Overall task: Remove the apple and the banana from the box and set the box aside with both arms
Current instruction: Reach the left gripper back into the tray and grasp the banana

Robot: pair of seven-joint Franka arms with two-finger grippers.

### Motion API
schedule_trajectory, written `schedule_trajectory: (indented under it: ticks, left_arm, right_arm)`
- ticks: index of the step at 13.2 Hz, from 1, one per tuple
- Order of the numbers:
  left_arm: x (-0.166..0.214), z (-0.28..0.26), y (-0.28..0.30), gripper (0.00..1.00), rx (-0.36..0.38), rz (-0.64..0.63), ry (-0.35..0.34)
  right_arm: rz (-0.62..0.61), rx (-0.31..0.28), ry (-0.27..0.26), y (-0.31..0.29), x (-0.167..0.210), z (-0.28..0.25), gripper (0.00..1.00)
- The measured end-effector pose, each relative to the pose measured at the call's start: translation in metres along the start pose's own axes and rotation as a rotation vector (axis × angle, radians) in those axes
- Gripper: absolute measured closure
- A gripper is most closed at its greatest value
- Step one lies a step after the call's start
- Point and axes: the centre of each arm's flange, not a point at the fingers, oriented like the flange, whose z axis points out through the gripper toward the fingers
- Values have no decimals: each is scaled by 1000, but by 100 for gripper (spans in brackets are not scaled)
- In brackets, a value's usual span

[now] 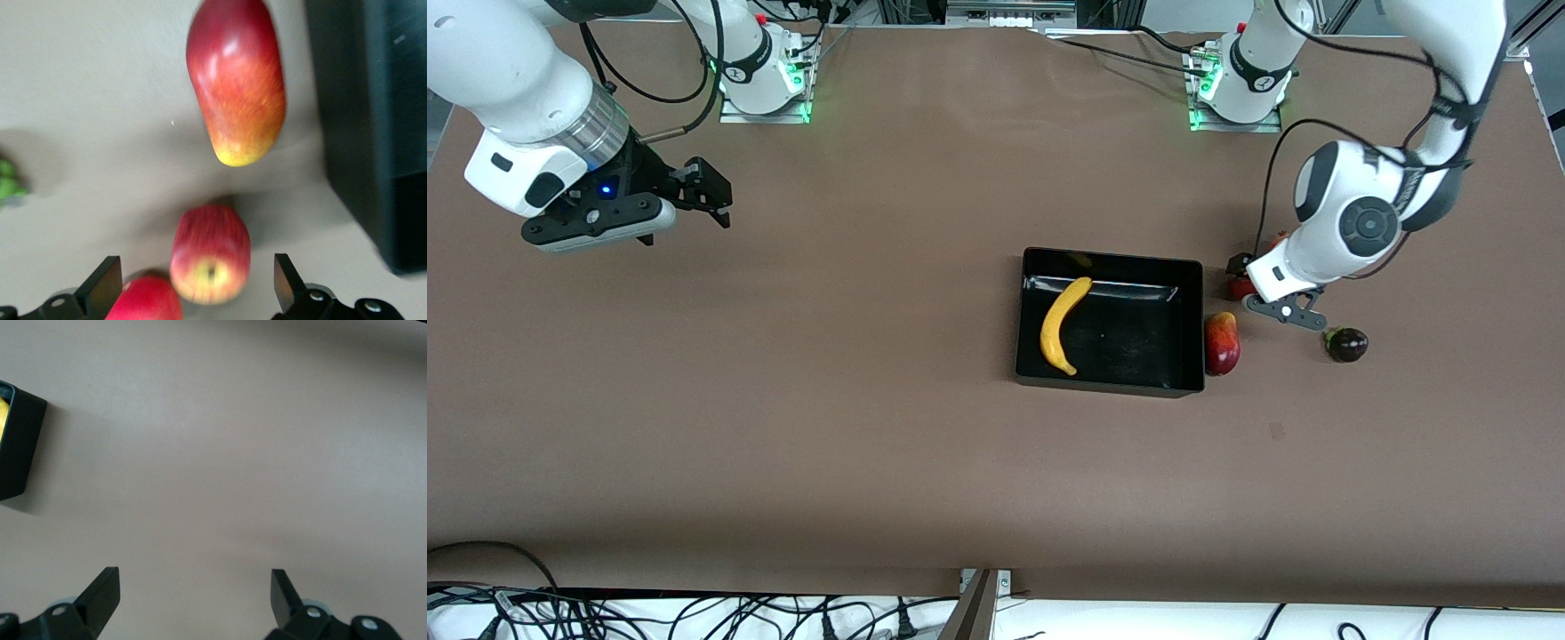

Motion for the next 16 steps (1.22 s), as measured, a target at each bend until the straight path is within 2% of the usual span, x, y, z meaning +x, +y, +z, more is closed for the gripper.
schedule_trajectory:
  ticks: [3,6,9,13,16]
  left_arm:
    - [28,-89,38,0,15,-21,23]
    - [61,-107,133,0,-13,-148,61]
    - [100,-79,218,0,-68,-233,62]
    - [129,-6,269,0,-139,-295,74]
    - [135,32,283,0,-136,-312,82]
  right_arm:
    - [1,0,2,1,1,2,0]
    - [3,0,3,2,2,2,0]
    - [5,0,3,3,2,2,0]
    - [-1,-15,-6,4,5,9,0]
    - [-17,-29,-33,3,6,18,0]
